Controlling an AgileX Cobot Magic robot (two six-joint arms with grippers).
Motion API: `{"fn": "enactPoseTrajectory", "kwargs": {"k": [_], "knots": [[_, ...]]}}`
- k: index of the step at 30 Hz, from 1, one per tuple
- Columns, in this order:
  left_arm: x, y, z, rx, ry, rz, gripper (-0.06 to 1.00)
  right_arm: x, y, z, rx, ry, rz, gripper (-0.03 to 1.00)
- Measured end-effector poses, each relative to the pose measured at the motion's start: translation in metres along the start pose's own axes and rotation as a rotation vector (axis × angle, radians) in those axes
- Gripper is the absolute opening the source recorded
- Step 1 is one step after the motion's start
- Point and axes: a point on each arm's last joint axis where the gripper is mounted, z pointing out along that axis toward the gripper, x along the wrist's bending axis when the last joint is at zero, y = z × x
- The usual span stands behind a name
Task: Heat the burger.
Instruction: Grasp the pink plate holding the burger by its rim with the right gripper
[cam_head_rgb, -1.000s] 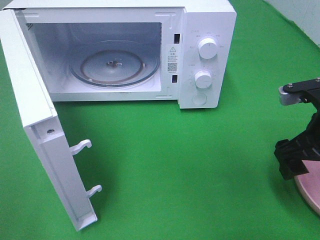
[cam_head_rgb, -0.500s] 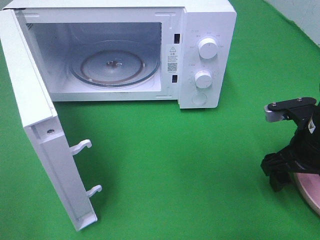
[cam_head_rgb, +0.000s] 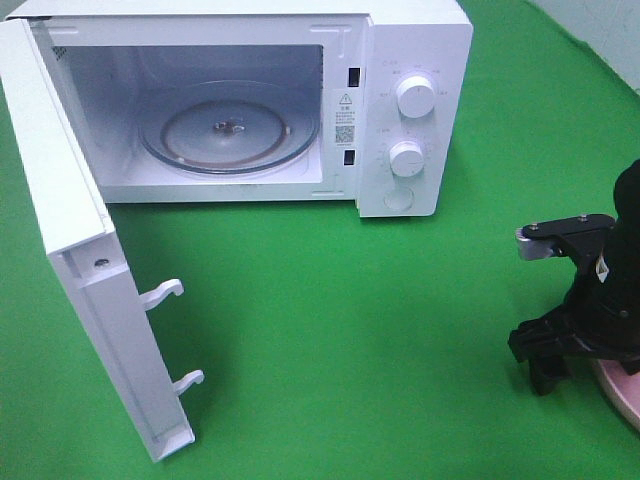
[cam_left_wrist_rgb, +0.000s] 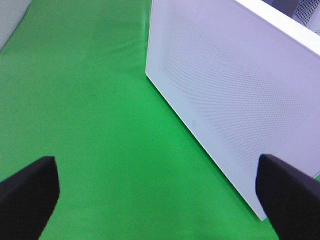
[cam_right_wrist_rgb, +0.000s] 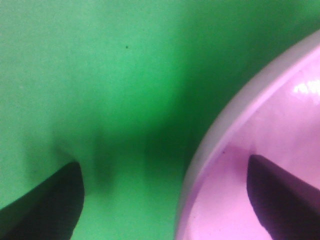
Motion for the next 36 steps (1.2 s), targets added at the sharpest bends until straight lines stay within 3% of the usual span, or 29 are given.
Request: {"fn": "enactPoseTrajectory", "kwargs": {"k": [9,12,13,15,16,17,18,19,20,22,32,36], "knots": [[0.0,0.0,0.0,0.0,0.0,0.0,0.99,0.001,0.0,0.002,0.01,0.002,0.018,0.76],[0.0,0.0,0.0,0.0,0.0,0.0,0.99,0.0,0.002,0.002,0.004,-0.009,0.052,0.63],[0.0,0.0,0.0,0.0,0.0,0.0,0.99,0.0,0.002,0.002,0.004,-0.009,0.052,0.63],[0.0,0.0,0.0,0.0,0.0,0.0,0.99,-0.003,0.002,0.002,-0.003,-0.036,0.047,0.5],[0.0,0.0,0.0,0.0,0.0,0.0,0.99,-0.003,0.002,0.002,-0.003,-0.036,0.047,0.5],[0.0,0.0,0.0,0.0,0.0,0.0,0.99,-0.004,0.003,0.002,-0.005,-0.053,0.043,0.41],[0.0,0.0,0.0,0.0,0.0,0.0,0.99,-0.004,0.003,0.002,-0.005,-0.053,0.043,0.41],[0.0,0.0,0.0,0.0,0.0,0.0,0.99,-0.005,0.003,0.003,-0.003,-0.068,0.028,0.32],[0.0,0.0,0.0,0.0,0.0,0.0,0.99,-0.005,0.003,0.003,-0.003,-0.068,0.028,0.32],[0.0,0.0,0.0,0.0,0.0,0.0,0.99,-0.006,0.002,0.003,0.007,-0.08,0.025,0.19],[0.0,0.0,0.0,0.0,0.0,0.0,0.99,-0.008,0.001,0.003,0.024,-0.098,0.026,0.16],[0.0,0.0,0.0,0.0,0.0,0.0,0.99,-0.01,-0.001,0.0,0.034,-0.115,0.027,0.09]]}}
